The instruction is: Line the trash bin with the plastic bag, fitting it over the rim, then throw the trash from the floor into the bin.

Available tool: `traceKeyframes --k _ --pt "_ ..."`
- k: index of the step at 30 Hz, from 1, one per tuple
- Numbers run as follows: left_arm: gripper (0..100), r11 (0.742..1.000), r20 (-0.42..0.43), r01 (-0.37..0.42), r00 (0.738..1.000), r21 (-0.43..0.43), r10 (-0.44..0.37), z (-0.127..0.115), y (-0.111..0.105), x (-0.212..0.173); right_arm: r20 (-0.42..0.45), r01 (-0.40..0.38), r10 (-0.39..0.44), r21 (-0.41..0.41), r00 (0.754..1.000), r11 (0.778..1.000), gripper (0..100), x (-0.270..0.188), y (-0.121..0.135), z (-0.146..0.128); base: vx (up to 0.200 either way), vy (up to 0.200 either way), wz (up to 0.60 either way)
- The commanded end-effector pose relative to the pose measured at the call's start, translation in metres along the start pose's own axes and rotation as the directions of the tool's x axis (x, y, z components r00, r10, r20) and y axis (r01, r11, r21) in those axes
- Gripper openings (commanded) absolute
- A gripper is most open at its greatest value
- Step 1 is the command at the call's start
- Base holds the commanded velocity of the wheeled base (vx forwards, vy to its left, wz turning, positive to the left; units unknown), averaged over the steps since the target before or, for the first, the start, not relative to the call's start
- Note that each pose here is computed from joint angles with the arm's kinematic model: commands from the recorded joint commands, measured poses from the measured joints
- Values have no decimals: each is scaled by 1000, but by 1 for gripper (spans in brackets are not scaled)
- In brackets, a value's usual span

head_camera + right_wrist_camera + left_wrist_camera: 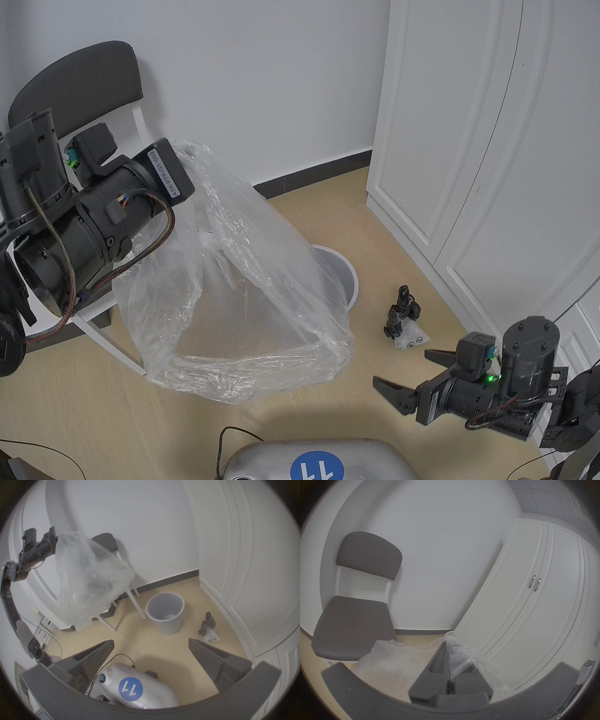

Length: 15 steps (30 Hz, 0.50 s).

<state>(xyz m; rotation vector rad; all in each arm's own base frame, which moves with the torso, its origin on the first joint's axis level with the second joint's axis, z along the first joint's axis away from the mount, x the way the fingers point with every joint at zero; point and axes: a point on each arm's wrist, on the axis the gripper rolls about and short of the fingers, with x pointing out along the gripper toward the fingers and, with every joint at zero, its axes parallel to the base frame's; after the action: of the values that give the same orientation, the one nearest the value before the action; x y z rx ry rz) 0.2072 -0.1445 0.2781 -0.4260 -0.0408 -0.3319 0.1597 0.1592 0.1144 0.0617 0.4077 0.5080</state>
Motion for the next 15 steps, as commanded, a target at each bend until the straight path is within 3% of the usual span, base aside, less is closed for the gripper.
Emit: traceKeyframes --k 1,8,12,15 --pt "0 1000 9 23 1000 -7 -23 1 -5 -2 -66 -53 51 -28 997 998 100 -1 13 -16 0 0 0" --pt "0 999 27 32 999 -25 -32 -4 -22 -8 -115 -93 96 29 989 995 100 12 29 -38 0 0 0" --pt "0 998 25 52 998 -34 -52 -5 -31 -13 -106 -100 104 34 989 994 100 23 31 -49 0 0 0" --pt "0 995 20 87 996 -45 -87 -5 -39 -19 -57 -150 152 45 987 988 100 41 45 -66 0 0 0"
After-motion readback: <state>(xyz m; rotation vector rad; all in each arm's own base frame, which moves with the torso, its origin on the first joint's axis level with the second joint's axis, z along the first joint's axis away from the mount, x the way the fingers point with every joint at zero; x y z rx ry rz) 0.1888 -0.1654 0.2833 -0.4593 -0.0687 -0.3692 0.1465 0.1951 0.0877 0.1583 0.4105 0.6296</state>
